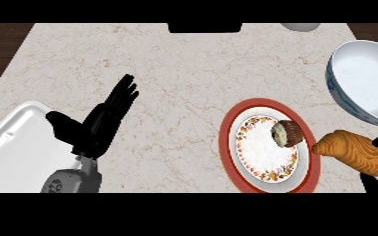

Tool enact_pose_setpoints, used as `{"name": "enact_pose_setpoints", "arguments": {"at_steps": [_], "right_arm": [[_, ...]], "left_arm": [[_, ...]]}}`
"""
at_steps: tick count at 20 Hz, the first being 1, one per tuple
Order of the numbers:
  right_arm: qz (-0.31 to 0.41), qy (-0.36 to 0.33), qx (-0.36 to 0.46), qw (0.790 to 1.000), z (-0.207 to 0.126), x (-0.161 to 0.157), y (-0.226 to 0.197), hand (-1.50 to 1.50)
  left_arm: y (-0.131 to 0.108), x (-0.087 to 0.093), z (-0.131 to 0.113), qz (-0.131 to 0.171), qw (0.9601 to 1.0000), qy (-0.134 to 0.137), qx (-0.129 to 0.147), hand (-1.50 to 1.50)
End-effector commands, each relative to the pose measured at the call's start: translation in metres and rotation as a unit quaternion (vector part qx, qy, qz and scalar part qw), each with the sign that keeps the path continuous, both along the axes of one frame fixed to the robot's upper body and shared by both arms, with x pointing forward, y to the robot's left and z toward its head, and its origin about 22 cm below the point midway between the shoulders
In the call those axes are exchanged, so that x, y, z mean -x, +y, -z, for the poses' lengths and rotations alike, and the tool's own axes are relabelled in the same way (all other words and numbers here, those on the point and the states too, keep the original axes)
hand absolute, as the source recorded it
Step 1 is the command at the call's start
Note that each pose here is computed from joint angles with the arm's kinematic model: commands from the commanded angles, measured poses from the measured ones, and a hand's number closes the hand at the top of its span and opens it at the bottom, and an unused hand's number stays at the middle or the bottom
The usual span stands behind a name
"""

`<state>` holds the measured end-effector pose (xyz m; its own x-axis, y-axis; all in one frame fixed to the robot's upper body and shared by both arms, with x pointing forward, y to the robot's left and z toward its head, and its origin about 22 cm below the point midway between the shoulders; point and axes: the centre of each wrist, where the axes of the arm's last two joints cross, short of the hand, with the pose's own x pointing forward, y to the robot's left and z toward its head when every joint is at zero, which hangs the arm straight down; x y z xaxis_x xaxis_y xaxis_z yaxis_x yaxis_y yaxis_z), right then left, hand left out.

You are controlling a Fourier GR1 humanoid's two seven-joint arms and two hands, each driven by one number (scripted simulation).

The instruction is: Pick the croissant from the plate and place it in the bowl

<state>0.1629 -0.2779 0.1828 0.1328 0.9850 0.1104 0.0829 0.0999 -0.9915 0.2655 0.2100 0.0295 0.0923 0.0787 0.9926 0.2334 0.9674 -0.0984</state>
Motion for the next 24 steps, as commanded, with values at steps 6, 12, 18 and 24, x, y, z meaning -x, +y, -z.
{"name": "enact_pose_setpoints", "arguments": {"at_steps": [6, 12, 18, 24], "right_arm": [[-0.007, -0.085, -0.043, 0.995, -0.063, 0.011, -0.015, 1.50], [0.021, -0.113, -0.073, 0.991, -0.094, -0.037, -0.061, 1.50], [0.030, -0.107, -0.102, 0.989, -0.060, -0.083, -0.074, 1.50], [0.052, -0.106, -0.075, 0.990, -0.048, -0.143, -0.117, 1.50]], "left_arm": [[-0.012, -0.007, -0.008, 0.003, 1.0000, -0.005, -0.004, 0.00], [0.000, 0.012, 0.009, 0.015, 0.9999, 0.000, 0.003, 0.00], [0.002, -0.008, -0.003, 0.006, 0.9999, -0.011, 0.006, 0.00], [-0.001, -0.001, -0.004, 0.016, 0.9999, 0.000, -0.003, 0.00]]}}
